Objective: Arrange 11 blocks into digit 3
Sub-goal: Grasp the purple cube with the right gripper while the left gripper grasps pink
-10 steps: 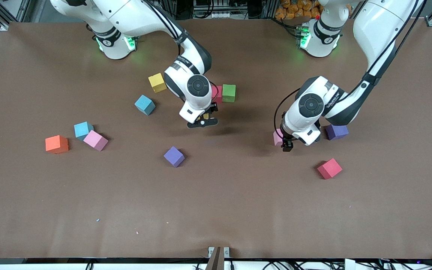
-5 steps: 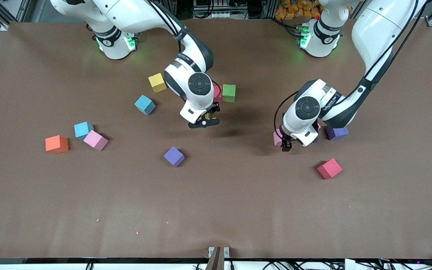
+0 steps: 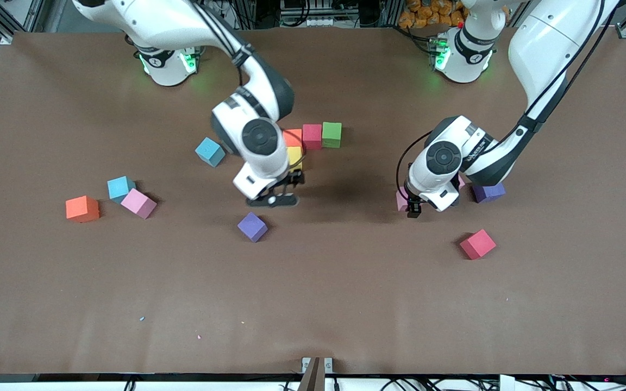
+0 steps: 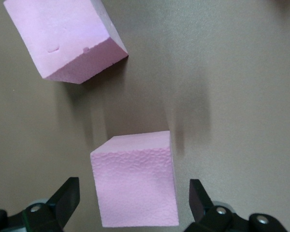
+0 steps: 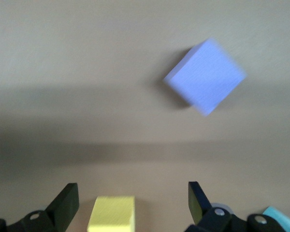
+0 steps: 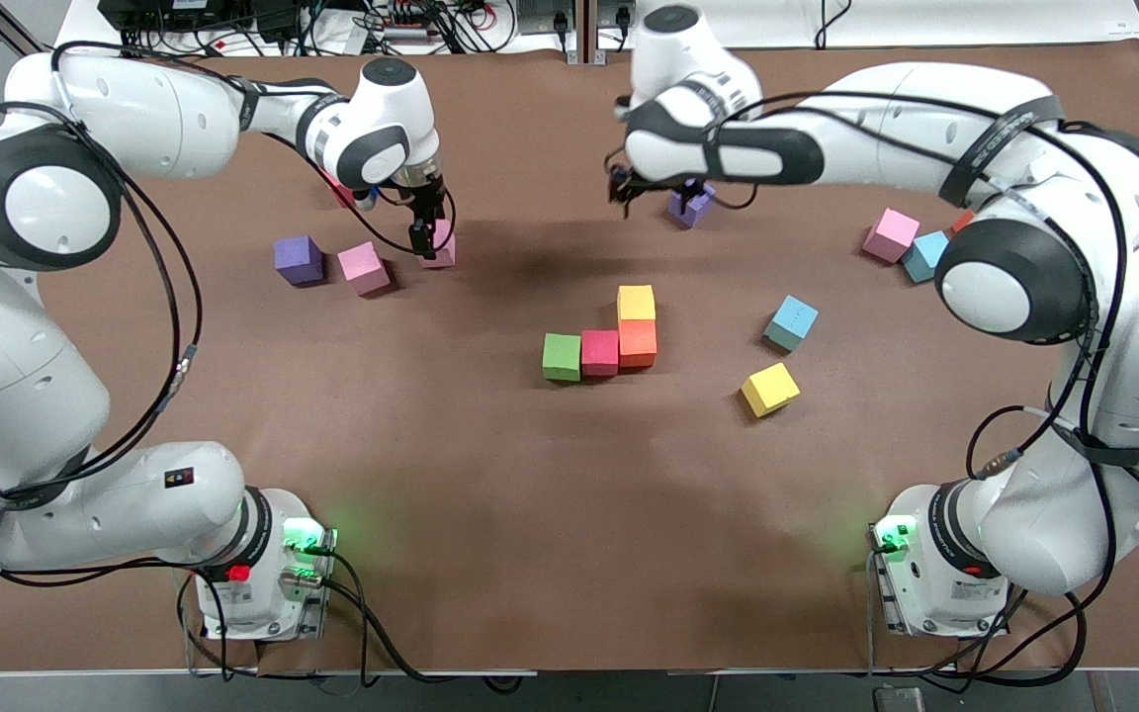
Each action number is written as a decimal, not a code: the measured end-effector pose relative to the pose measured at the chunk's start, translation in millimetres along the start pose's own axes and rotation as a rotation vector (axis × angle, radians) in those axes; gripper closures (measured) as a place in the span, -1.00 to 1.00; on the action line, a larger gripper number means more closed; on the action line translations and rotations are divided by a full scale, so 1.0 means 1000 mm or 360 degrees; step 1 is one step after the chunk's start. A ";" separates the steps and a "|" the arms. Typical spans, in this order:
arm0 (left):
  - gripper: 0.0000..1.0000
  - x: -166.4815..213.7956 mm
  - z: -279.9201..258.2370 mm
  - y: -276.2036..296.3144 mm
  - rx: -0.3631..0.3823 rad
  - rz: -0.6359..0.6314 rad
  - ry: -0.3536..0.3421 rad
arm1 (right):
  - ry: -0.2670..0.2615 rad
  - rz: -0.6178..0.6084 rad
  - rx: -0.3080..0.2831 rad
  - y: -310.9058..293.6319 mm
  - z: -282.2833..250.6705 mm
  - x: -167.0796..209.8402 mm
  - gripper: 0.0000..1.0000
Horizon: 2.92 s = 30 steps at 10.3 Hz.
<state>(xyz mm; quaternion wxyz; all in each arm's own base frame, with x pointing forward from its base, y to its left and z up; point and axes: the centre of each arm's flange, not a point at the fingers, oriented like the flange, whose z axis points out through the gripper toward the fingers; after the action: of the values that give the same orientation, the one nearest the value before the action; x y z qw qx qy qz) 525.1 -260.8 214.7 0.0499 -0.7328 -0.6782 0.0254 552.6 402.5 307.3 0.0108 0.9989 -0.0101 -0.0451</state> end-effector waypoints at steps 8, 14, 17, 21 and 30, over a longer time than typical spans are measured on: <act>-0.17 0.001 0.014 0.003 0.0009 0.0036 0.0015 | 0.0092 0.0828 0.0111 0.133 0.015 0.107 -1.00; -0.11 -0.013 -0.024 0.028 -0.0141 0.0120 -0.0013 | 0.0034 0.1044 0.0229 0.105 0.039 0.101 -1.00; -0.11 -0.018 -0.027 0.028 -0.0156 0.0157 -0.0007 | 0.0046 0.1077 0.0242 0.085 0.062 0.094 -1.00; -0.11 -0.029 -0.027 0.023 -0.0167 0.0202 0.0008 | 0.0071 0.1035 0.0167 0.084 0.080 0.092 -1.00; -0.11 -0.026 -0.026 0.025 -0.0171 0.0246 0.0019 | 0.0048 0.1039 0.0132 0.085 0.101 0.084 -1.00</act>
<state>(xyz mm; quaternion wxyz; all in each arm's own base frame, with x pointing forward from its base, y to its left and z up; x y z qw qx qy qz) 550.3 -289.5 237.6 0.0125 -0.7846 -0.6197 -0.0116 625.7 313.3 201.5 -0.0159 0.9431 -0.3313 -0.0240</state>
